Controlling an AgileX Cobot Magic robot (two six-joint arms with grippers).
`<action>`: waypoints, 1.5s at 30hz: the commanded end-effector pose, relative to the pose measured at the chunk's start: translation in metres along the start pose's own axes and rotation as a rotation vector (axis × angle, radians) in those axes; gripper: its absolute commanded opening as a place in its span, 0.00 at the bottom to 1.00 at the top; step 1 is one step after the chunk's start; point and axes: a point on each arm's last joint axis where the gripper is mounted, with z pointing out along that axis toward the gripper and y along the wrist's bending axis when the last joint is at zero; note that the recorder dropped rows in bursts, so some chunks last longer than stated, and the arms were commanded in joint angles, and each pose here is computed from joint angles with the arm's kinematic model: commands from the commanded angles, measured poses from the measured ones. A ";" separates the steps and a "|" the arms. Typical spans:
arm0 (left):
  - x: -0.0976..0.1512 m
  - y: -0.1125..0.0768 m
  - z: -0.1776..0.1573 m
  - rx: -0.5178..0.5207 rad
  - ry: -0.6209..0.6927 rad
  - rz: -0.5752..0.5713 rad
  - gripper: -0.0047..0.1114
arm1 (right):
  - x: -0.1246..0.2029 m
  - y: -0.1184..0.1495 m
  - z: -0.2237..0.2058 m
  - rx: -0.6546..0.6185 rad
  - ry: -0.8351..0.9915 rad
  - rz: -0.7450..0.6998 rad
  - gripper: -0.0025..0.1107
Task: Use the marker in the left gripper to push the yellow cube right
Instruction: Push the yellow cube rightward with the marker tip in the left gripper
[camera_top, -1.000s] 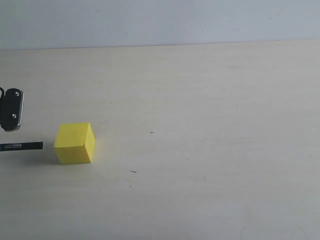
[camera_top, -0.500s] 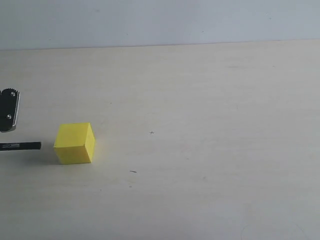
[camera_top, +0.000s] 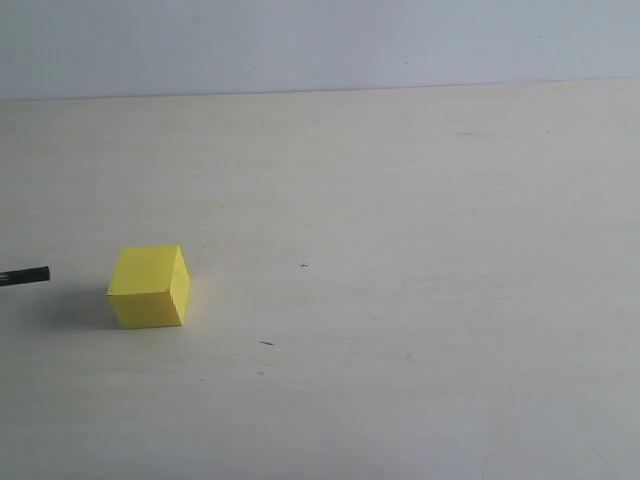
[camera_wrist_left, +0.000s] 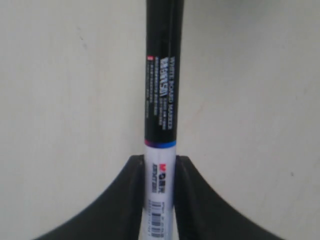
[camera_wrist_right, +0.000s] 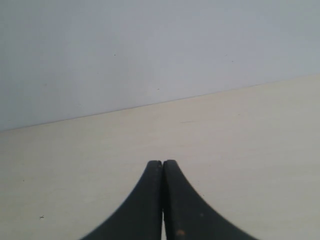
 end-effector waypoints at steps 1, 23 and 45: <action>-0.005 -0.003 0.004 0.035 -0.036 0.040 0.04 | 0.001 0.000 0.000 0.001 -0.003 -0.010 0.02; -0.105 -0.024 -0.006 -0.041 -0.150 0.307 0.04 | 0.001 0.000 0.000 0.001 -0.003 -0.010 0.02; -0.151 -0.054 -0.013 0.014 -0.178 0.398 0.04 | 0.001 0.000 0.000 0.001 -0.003 -0.010 0.02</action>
